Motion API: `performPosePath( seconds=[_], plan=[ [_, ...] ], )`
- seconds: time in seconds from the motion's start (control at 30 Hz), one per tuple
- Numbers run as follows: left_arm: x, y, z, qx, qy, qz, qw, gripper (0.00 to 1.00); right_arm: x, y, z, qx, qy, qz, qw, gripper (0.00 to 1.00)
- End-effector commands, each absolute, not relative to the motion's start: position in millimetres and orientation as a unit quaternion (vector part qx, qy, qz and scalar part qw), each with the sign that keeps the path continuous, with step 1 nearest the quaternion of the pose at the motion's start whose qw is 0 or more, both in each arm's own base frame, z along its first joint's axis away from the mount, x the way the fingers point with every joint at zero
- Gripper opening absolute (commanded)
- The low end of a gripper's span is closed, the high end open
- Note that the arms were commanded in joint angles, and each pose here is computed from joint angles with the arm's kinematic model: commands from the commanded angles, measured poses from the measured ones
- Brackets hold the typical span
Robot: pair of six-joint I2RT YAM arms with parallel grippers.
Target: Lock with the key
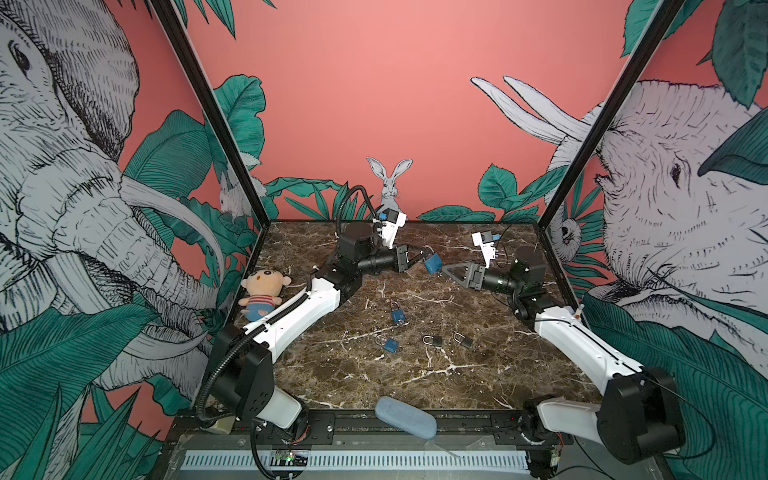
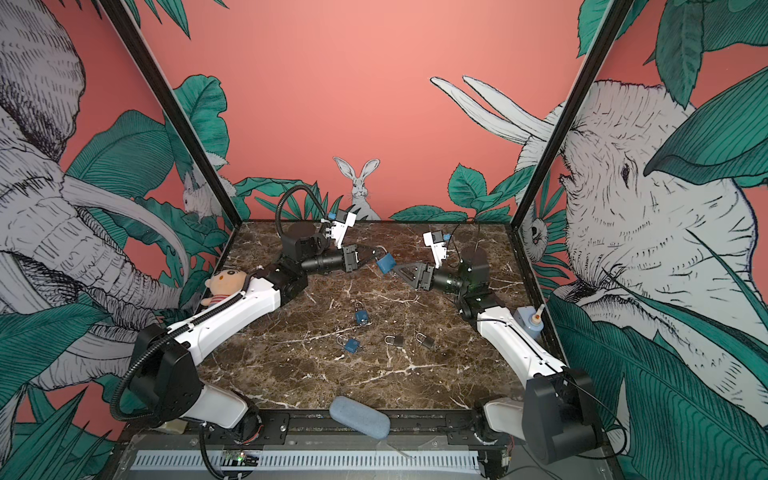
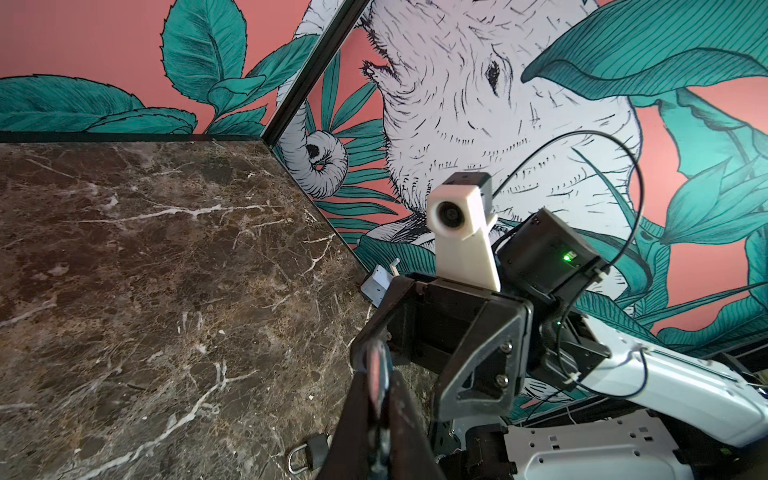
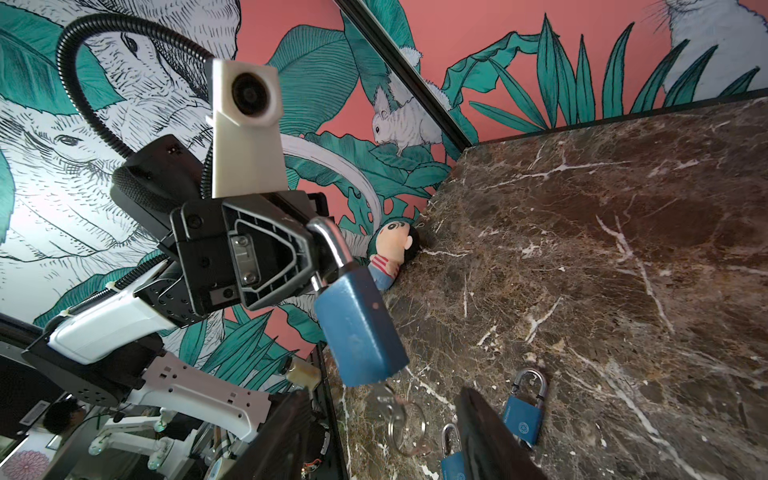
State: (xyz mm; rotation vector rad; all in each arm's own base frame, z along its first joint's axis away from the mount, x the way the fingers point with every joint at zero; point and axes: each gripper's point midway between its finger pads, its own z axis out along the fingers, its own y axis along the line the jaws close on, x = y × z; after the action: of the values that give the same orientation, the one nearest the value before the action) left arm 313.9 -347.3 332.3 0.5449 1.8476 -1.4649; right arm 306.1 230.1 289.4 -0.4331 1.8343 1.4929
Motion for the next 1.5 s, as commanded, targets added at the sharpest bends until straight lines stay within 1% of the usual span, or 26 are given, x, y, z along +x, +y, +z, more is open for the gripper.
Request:
performPosePath(
  seconds=[0.0, 0.1, 0.27, 0.47, 0.57, 0.63, 0.73, 0.83, 1.03, 1.1, 1.47],
  plan=[
    [313.1, -347.4, 369.0, 0.226, 0.677, -0.585, 0.385, 0.00, 300.7, 233.6, 310.7, -0.194, 0.678, 0.602, 0.375, 0.56],
    [317.1, -349.1, 369.1, 0.222, 0.676, -0.587, 0.385, 0.00, 299.6, 234.8, 311.2, -0.196, 0.676, 0.606, 0.370, 0.53],
    [323.4, -352.6, 372.3, 0.214, 0.670, -0.598, 0.384, 0.00, 299.9, 237.1, 308.2, -0.197, 0.678, 0.607, 0.365, 0.42],
    [327.1, -353.9, 376.9, 0.210, 0.666, -0.603, 0.386, 0.00, 301.2, 238.5, 303.4, -0.196, 0.679, 0.608, 0.362, 0.41],
    [326.3, -353.8, 380.2, 0.210, 0.662, -0.606, 0.387, 0.00, 303.1, 238.9, 302.1, -0.195, 0.679, 0.608, 0.362, 0.43],
    [326.4, -353.5, 381.0, 0.209, 0.663, -0.606, 0.387, 0.00, 304.1, 239.2, 303.4, -0.194, 0.678, 0.610, 0.362, 0.40],
    [326.9, -353.3, 380.2, 0.207, 0.663, -0.606, 0.387, 0.00, 305.4, 240.7, 306.5, -0.196, 0.674, 0.613, 0.363, 0.34],
    [327.7, -352.5, 379.2, 0.205, 0.665, -0.605, 0.388, 0.00, 306.7, 241.1, 308.9, -0.196, 0.671, 0.616, 0.364, 0.23],
    [331.4, -348.3, 377.8, 0.195, 0.667, -0.602, 0.393, 0.00, 306.7, 241.4, 306.6, -0.194, 0.672, 0.617, 0.360, 0.08],
    [332.9, -346.5, 377.7, 0.192, 0.668, -0.602, 0.395, 0.00, 306.7, 241.2, 304.5, -0.192, 0.674, 0.617, 0.358, 0.01],
    [345.6, -335.3, 381.3, 0.173, 0.665, -0.602, 0.407, 0.00, 305.4, 238.4, 295.7, -0.185, 0.687, 0.607, 0.354, 0.00]
  ],
)
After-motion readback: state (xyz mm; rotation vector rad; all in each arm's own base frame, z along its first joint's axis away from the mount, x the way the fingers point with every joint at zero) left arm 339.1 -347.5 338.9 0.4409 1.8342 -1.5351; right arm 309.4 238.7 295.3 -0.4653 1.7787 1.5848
